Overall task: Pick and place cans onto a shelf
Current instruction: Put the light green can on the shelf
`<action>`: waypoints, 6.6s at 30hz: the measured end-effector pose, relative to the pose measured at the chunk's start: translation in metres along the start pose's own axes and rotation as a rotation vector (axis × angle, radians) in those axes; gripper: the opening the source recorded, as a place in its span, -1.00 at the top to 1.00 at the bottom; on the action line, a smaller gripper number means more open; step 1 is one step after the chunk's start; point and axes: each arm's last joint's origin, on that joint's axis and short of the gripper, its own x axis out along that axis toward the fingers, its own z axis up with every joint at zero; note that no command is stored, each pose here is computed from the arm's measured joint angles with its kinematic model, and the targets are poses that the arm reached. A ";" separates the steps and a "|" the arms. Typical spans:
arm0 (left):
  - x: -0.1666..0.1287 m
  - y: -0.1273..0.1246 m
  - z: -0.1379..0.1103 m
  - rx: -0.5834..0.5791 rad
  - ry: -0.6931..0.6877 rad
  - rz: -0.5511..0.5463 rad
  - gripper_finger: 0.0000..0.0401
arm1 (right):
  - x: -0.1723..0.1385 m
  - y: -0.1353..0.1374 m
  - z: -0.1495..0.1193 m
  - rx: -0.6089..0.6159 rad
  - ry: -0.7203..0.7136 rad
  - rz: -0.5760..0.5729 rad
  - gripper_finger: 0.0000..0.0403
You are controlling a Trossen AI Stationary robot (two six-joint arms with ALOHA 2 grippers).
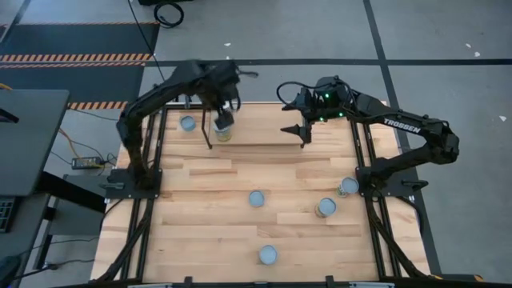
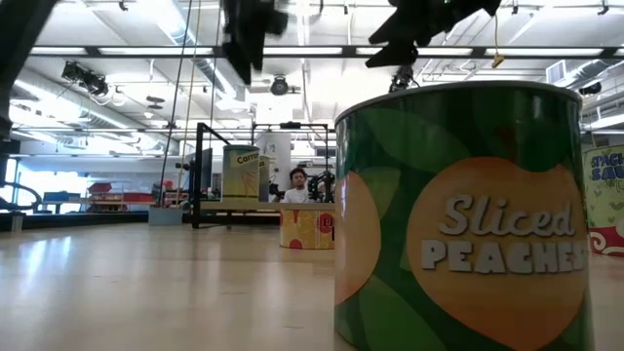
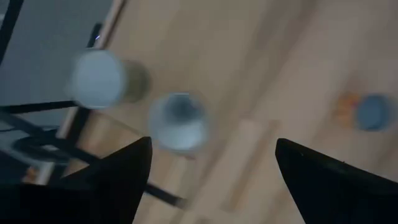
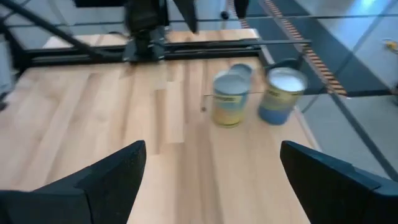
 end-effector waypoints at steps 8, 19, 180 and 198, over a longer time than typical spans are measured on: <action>-0.044 -0.115 -0.039 0.099 -0.075 -0.159 -0.74 | 0.007 0.043 -0.004 -0.011 0.096 0.149 -0.83; -0.061 -0.208 -0.086 0.228 -0.184 -0.118 -0.73 | 0.007 0.123 -0.008 0.004 0.190 0.104 -0.83; -0.034 -0.029 -0.088 0.132 -0.341 0.276 -0.73 | 0.099 -0.076 -0.025 -0.329 0.955 0.106 -0.75; -0.044 -0.029 -0.083 0.138 -0.408 0.267 -0.73 | 0.114 -0.070 -0.028 -0.201 0.808 -0.052 -0.73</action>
